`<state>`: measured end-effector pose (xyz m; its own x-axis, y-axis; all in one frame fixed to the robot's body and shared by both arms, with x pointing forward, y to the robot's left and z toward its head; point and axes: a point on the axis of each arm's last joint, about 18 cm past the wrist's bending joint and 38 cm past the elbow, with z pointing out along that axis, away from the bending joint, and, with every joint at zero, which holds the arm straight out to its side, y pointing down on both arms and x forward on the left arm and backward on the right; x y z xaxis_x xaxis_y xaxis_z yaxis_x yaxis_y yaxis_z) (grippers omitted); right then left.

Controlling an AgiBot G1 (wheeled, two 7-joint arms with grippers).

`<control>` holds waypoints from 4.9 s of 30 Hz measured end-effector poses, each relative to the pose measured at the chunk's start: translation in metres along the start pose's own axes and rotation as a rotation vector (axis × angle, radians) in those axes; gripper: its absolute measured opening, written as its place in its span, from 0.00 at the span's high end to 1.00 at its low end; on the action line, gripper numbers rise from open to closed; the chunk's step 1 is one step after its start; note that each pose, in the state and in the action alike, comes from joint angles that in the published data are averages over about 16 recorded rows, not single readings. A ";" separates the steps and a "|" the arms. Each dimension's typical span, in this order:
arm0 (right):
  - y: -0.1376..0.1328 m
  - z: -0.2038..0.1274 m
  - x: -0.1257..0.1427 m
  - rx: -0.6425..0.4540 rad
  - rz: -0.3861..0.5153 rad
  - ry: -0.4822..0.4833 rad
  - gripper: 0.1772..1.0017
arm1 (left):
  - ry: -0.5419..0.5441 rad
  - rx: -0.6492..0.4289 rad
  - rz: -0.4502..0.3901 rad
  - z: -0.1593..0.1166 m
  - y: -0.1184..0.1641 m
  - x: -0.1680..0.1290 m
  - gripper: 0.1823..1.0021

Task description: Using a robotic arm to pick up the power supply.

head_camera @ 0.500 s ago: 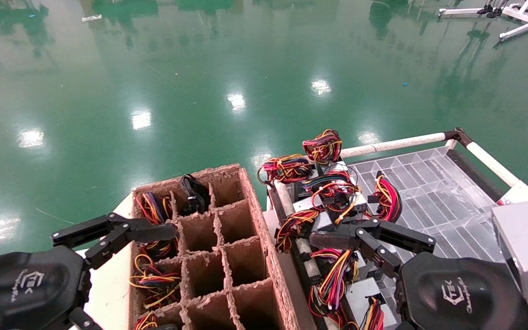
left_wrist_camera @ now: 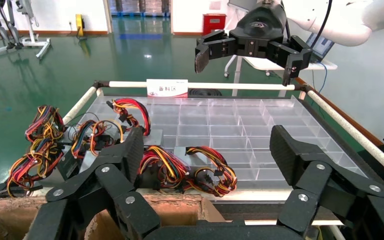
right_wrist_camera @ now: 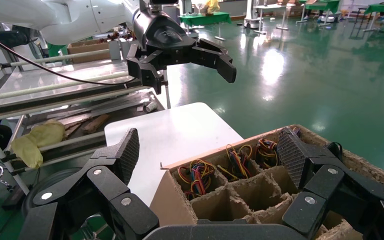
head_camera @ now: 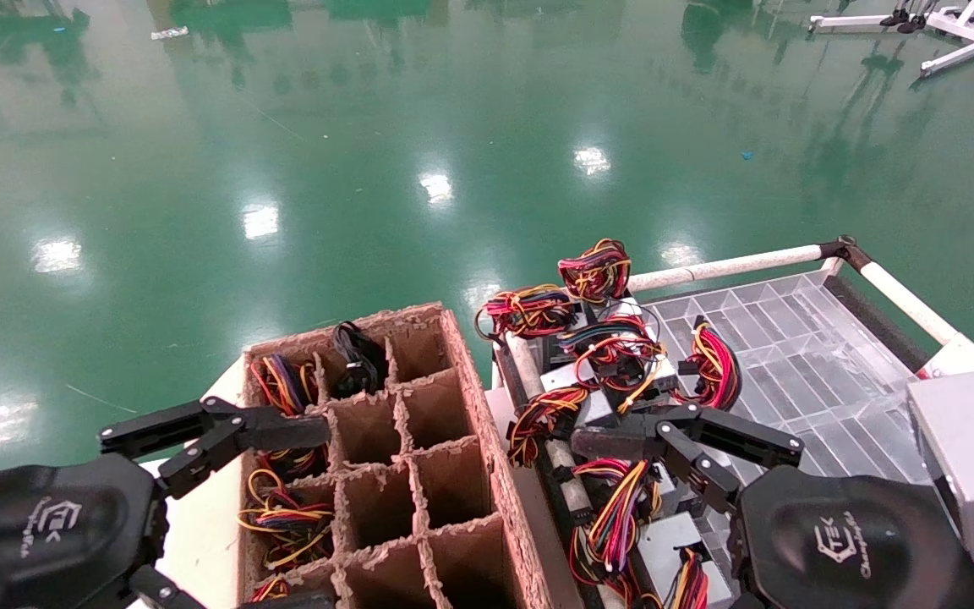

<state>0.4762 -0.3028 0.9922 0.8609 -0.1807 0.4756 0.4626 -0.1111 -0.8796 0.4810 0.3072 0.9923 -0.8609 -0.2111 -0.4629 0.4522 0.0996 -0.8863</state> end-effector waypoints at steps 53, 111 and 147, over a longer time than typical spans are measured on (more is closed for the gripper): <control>0.061 0.132 0.116 -0.252 -0.049 0.166 0.00 | 0.000 0.000 0.000 0.000 0.000 0.000 0.98; 0.121 0.283 0.160 -0.406 -0.153 0.356 0.41 | 0.000 0.000 0.000 0.000 0.000 0.000 0.01; 0.132 0.281 0.161 -0.374 -0.067 0.400 0.90 | 0.000 0.000 0.000 0.000 0.000 0.000 0.00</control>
<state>0.7353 -0.0722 0.9495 0.6506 -0.5108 0.5620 0.3441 -0.4614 -0.8177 0.4810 0.3072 0.9923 -0.8609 -0.2111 -0.4630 0.4522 0.0996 -0.8863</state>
